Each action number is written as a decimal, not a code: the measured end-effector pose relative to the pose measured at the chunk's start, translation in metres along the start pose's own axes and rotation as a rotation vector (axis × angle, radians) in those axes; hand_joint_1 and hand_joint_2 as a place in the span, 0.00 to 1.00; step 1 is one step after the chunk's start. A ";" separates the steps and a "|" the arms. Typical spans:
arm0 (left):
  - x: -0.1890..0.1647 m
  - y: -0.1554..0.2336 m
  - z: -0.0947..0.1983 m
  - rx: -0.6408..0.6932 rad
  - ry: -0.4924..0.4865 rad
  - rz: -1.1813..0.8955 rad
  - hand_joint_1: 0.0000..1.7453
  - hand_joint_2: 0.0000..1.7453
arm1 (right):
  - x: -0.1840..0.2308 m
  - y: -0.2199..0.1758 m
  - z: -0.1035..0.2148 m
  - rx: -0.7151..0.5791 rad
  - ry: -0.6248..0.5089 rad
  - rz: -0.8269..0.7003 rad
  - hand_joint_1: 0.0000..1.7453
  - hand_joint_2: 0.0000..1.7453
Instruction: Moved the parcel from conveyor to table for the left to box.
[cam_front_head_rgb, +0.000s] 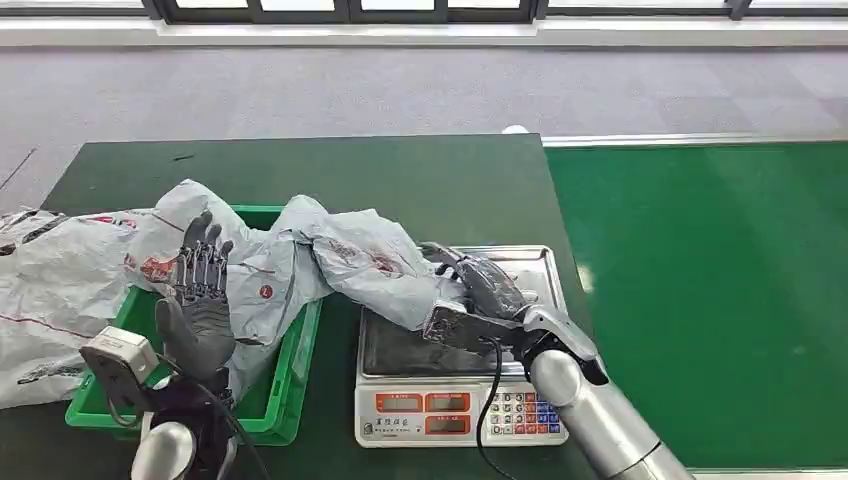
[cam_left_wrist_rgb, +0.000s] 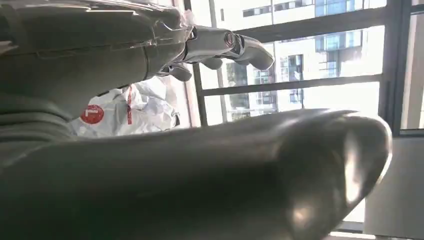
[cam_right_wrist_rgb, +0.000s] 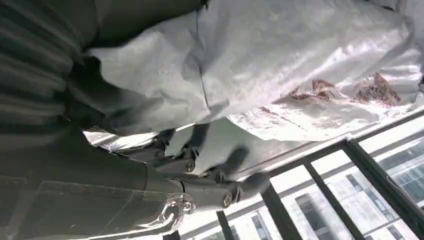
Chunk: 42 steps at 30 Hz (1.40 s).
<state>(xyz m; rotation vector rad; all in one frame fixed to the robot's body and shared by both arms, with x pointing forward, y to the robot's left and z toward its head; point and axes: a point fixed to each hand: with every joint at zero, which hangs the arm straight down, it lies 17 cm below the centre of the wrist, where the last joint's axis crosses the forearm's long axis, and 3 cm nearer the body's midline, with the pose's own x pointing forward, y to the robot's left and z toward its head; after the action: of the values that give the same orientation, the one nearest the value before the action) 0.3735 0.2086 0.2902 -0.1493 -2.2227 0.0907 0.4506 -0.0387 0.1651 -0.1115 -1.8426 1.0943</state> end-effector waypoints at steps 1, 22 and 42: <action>0.000 0.000 0.001 0.001 0.001 -0.003 0.00 0.00 | 0.001 0.000 0.000 -0.002 -0.003 -0.009 0.00 1.00; 0.011 0.018 -0.010 0.144 -0.034 -0.126 0.00 0.00 | 0.053 -0.007 0.024 -0.074 -0.137 -0.070 0.00 1.00; 0.032 -0.029 -0.036 0.025 -0.141 -0.470 0.00 0.00 | 0.083 -0.008 0.055 -0.115 -0.209 -0.125 0.00 1.00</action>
<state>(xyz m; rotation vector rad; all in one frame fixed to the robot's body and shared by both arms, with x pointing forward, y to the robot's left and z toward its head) 0.3802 0.1847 0.3408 0.4048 -2.3365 -0.1321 0.3663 -0.0368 0.2193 0.0526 -2.0696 0.9424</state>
